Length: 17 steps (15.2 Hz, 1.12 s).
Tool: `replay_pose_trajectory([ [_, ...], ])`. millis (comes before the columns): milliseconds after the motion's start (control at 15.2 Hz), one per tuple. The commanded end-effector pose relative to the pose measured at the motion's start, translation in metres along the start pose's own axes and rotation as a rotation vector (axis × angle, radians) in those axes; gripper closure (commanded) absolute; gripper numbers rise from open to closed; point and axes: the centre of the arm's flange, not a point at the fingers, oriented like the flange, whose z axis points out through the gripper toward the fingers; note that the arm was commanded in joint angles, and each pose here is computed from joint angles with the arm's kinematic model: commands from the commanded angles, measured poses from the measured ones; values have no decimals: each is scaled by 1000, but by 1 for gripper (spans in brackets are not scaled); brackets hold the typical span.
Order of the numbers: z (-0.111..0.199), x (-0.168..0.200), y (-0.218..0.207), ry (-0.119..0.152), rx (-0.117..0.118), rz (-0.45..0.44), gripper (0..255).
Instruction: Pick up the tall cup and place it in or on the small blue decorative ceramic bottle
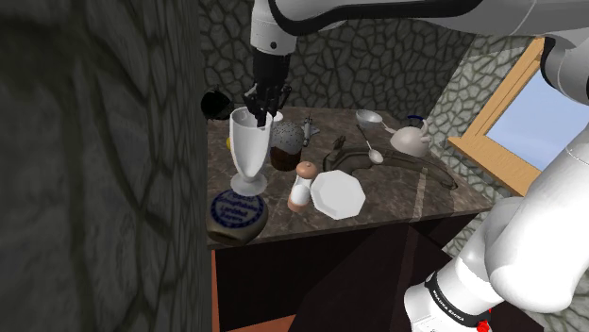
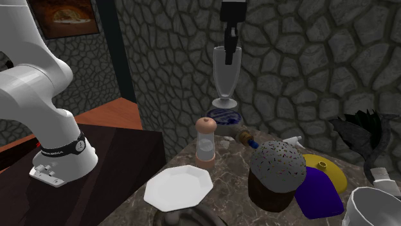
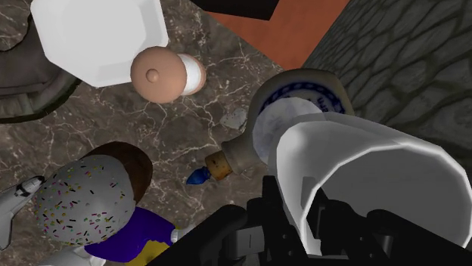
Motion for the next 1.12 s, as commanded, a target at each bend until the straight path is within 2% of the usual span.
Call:
replay_pose_trajectory([
  [0, 7, 1, 0, 2, 0, 0, 255],
  [462, 7, 1, 0, 2, 0, 0, 255],
  [528, 7, 1, 0, 2, 0, 0, 0],
  [858, 7, 1, 0, 2, 0, 0, 0],
  [1056, -33, 1, 0, 2, 0, 0, 0],
])
